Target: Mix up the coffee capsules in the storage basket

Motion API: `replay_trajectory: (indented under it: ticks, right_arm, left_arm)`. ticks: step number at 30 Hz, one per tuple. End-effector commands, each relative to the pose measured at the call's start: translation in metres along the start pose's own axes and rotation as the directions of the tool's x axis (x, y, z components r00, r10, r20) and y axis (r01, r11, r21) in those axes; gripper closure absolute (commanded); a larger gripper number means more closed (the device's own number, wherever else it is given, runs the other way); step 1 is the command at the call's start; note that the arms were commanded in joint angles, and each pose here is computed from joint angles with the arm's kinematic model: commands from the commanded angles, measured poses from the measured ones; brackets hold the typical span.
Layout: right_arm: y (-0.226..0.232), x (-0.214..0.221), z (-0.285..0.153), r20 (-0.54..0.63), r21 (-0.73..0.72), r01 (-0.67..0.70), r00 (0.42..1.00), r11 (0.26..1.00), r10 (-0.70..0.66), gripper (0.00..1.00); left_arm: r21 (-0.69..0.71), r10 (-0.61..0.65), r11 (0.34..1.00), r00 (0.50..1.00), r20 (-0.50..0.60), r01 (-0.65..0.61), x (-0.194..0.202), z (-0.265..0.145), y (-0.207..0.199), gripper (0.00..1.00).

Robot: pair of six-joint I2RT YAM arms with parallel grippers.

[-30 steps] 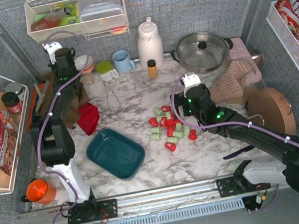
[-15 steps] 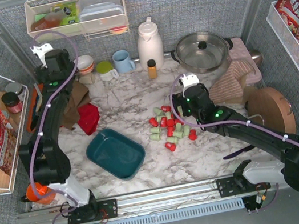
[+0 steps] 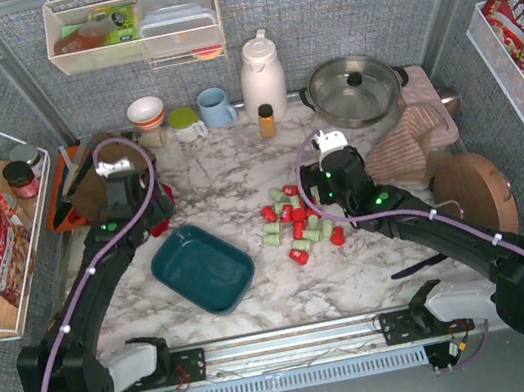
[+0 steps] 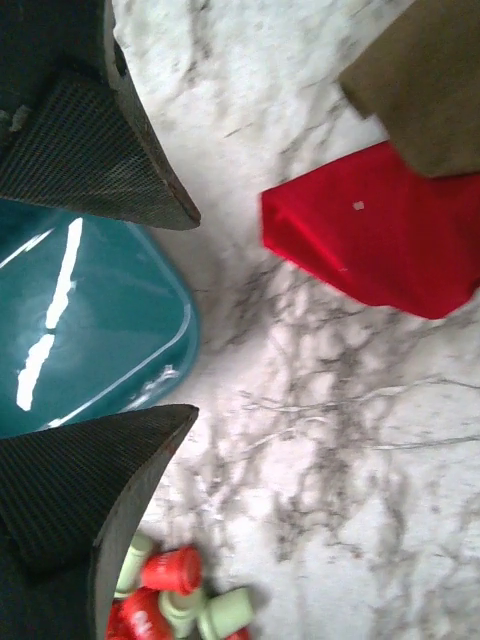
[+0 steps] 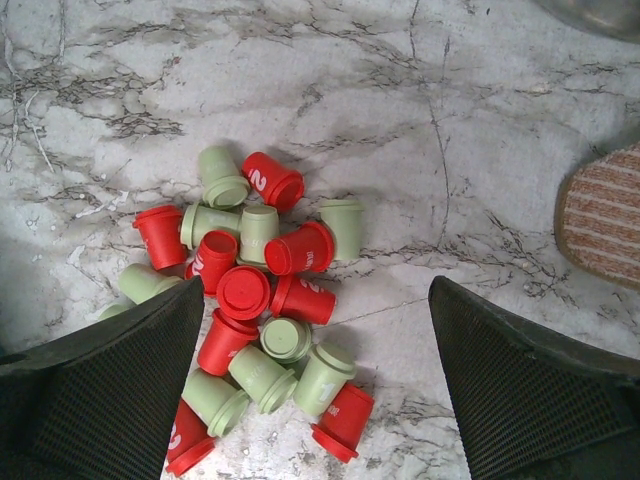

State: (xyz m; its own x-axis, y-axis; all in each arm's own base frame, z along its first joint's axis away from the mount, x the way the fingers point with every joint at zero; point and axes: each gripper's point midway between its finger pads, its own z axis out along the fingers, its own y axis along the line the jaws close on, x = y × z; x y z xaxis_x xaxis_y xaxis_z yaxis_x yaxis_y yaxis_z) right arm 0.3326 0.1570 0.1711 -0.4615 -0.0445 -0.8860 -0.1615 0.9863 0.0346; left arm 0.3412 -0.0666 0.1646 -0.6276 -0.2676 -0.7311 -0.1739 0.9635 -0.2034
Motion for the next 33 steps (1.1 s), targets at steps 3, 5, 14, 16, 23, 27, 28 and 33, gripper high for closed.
replay_trajectory:
  ticks: [3,5,14,16,23,27,28,33]
  right_arm:
    - [0.002,-0.007,0.002,0.016,-0.002,-0.001,1.0,1.0,0.001,0.01]
    - [0.002,-0.006,0.003,0.013,0.001,0.001,1.0,1.0,-0.001,0.01]
    - [0.003,-0.004,0.005,0.005,0.001,0.007,1.0,1.0,-0.007,0.01]
    - [0.002,-0.005,0.005,0.006,0.001,0.008,1.0,1.0,-0.008,0.01]
    - [0.001,-0.008,0.001,0.017,0.001,0.007,1.0,1.0,-0.007,0.01]
    - [0.002,-0.009,0.0,0.018,-0.006,0.002,1.0,1.0,-0.002,0.01]
    - [0.003,-0.009,0.0,0.018,-0.009,0.001,1.0,1.0,0.0,0.01]
    - [0.006,-0.008,0.002,0.002,-0.018,0.003,1.0,1.0,-0.003,0.01]
  left_arm:
    - [0.049,-0.079,0.995,0.992,-0.1,0.084,0.053,-0.014,0.004,0.25]
    - [0.035,-0.073,0.996,0.989,-0.129,0.078,0.068,-0.014,0.01,0.25]
    - [0.047,0.192,0.981,0.963,-0.189,-0.187,0.095,0.012,0.029,0.21]
    - [0.055,0.251,0.968,0.953,-0.172,-0.245,0.091,0.018,0.031,0.23]
    - [0.072,0.389,0.921,0.899,-0.203,-0.382,0.088,0.032,0.038,0.53]
    - [0.102,0.368,0.929,0.913,-0.174,-0.355,0.078,0.025,0.027,0.52]
    - [0.089,0.344,0.939,0.924,-0.169,-0.333,0.075,0.022,0.027,0.52]
    - [-0.247,0.129,0.953,0.971,-0.199,-0.177,0.068,0.007,0.071,0.33]
